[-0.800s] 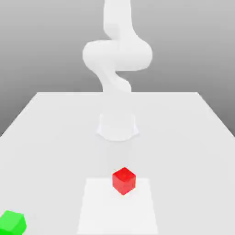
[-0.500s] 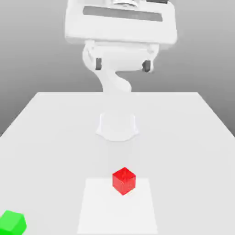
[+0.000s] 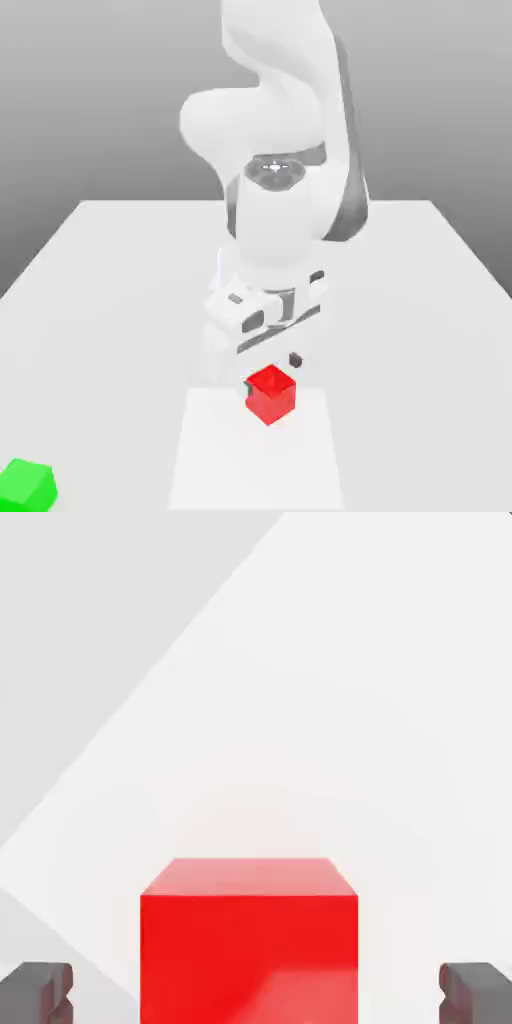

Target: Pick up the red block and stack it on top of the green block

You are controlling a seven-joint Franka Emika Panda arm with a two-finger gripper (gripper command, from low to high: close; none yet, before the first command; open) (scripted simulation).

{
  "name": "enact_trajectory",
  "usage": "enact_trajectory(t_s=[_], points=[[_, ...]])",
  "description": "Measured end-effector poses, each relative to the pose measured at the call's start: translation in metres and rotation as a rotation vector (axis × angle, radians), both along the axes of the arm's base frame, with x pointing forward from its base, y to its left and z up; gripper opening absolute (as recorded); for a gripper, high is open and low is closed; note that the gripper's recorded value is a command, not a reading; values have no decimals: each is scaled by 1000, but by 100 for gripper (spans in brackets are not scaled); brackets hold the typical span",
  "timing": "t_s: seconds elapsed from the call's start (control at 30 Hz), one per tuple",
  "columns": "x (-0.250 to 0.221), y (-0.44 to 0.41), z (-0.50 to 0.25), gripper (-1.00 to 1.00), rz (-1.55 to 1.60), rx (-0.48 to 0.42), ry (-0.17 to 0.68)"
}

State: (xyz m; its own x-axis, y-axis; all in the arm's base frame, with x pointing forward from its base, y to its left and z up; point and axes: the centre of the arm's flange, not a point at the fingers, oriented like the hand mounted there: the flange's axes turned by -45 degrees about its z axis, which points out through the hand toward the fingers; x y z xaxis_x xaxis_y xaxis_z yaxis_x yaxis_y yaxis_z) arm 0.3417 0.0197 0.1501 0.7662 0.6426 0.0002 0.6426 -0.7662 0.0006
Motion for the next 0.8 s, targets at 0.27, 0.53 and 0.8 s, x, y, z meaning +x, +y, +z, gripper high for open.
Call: enact_trajectory(t_s=[0.27, 0.53, 0.8], points=[[-1, 0, -5, -100, 0, 0, 2], [3, -5, 55, -100, -25, 1, 2], [80, -99, 72, -100, -459, 16, 14]])
